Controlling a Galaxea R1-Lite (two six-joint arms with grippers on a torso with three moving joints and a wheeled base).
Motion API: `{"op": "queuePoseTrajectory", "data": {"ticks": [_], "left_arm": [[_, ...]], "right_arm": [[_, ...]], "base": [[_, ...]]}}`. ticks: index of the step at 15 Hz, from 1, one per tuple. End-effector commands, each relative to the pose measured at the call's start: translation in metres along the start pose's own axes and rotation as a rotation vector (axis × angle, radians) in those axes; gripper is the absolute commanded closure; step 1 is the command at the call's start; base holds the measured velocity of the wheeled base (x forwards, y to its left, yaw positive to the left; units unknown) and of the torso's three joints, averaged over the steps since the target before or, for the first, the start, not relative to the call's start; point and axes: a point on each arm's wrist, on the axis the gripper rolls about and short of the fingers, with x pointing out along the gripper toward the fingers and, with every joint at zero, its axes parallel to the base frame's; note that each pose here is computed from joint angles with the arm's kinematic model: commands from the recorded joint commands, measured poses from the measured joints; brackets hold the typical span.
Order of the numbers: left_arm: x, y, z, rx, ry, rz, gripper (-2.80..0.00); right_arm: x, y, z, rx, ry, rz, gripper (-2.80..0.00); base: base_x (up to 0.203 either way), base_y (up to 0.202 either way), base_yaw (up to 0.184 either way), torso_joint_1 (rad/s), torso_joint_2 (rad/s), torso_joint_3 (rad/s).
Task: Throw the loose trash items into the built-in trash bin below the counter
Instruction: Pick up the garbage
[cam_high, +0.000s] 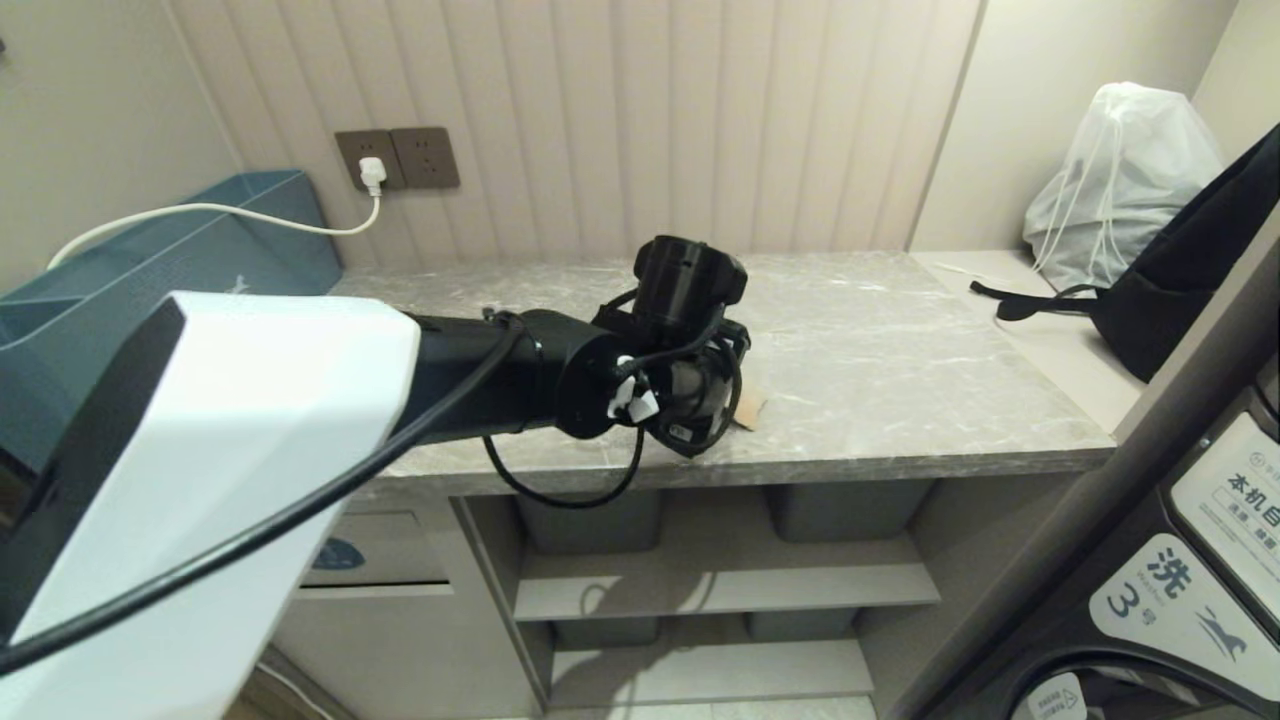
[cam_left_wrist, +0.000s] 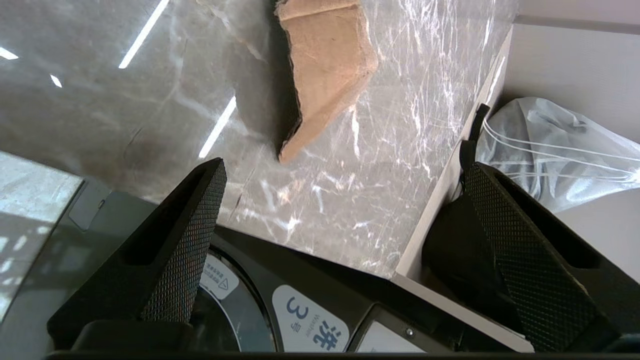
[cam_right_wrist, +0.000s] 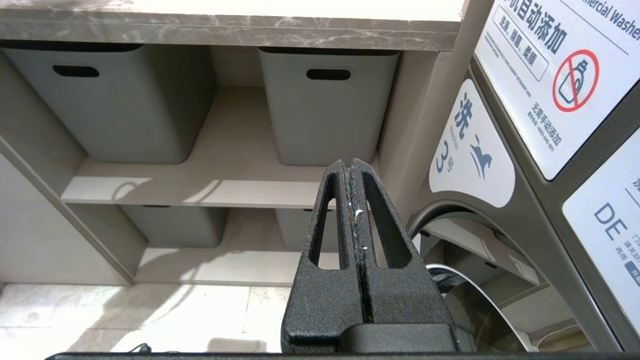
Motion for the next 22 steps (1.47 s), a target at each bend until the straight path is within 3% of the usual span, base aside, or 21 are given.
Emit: {"op": "queuePoseTrajectory", "data": {"ticks": [1, 3, 9, 12, 22], "left_arm": [[0.009, 0.005, -0.001, -0.011, -0.003, 0.0, -2.8], [0.015, 0.002, 0.002, -0.026, -0.015, -0.061, -2.8], [0.029, 0.012, 0.009, -0.03, -0.029, -0.052, -2.8], [0.04, 0.014, 0.014, -0.044, -0.045, -0.11, -2.8], [0.053, 0.015, 0.012, -0.055, 0.009, -0.209, -2.8]], "right_arm": [[0.0, 0.0, 0.0, -0.001, -0.001, 0.001, 0.0], [0.0, 0.0, 0.0, -0.001, -0.001, 0.001, 0.0], [0.0, 0.0, 0.0, -0.001, -0.001, 0.001, 0.0], [0.0, 0.0, 0.0, -0.001, -0.001, 0.001, 0.0], [0.0, 0.0, 0.0, -0.001, -0.001, 0.001, 0.0]], "base": [[0.0, 0.0, 0.0, 0.0, 0.0, 0.0], [0.0, 0.0, 0.0, 0.0, 0.0, 0.0], [0.0, 0.0, 0.0, 0.0, 0.0, 0.0], [0.0, 0.0, 0.0, 0.0, 0.0, 0.0], [0.0, 0.0, 0.0, 0.0, 0.0, 0.0]]}}
